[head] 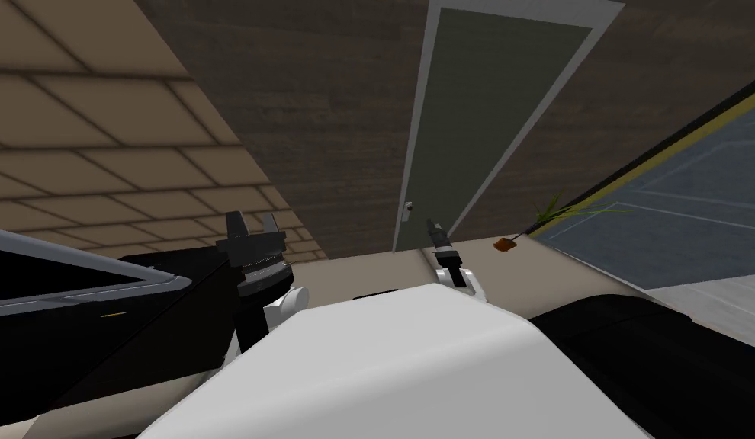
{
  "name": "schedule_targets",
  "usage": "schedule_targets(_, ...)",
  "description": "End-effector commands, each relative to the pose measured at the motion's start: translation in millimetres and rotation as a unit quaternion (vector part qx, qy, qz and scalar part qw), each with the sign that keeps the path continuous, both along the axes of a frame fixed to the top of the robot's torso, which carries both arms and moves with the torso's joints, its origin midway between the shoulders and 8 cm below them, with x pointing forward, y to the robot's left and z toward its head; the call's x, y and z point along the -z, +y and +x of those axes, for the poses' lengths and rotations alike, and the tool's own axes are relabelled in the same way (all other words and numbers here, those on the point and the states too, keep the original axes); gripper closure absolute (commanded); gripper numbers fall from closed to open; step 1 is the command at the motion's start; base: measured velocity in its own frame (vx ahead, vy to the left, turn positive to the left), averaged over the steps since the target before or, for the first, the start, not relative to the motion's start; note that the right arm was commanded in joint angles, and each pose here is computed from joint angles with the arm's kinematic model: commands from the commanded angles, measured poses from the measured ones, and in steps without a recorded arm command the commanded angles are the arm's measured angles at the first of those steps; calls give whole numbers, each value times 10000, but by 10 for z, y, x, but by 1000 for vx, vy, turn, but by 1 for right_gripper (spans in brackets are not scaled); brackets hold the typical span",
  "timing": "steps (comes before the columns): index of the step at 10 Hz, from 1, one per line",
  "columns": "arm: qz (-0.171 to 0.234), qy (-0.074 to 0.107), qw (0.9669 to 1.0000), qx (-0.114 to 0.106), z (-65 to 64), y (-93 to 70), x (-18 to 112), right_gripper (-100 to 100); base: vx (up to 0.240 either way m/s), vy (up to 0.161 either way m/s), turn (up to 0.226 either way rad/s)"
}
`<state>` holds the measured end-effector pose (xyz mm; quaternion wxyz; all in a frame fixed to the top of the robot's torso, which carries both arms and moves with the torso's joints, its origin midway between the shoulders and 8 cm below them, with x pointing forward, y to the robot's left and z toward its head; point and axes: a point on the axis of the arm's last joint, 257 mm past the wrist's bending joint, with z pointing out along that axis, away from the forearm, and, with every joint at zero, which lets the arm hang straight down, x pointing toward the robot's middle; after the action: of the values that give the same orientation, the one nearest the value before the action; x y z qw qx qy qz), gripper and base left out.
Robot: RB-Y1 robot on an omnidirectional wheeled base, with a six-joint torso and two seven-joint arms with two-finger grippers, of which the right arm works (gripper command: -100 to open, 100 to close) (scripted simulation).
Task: Pull the door open
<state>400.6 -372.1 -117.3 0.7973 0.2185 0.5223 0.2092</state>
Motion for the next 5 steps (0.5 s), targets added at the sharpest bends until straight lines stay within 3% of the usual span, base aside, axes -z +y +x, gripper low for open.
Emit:
schedule_targets(1,-253,174,9994,182,7,-95,137,-100,83,-70,146)
schedule_targets(5,-805,590,9933,579,-1,-326,437,-100,74,-75,176)
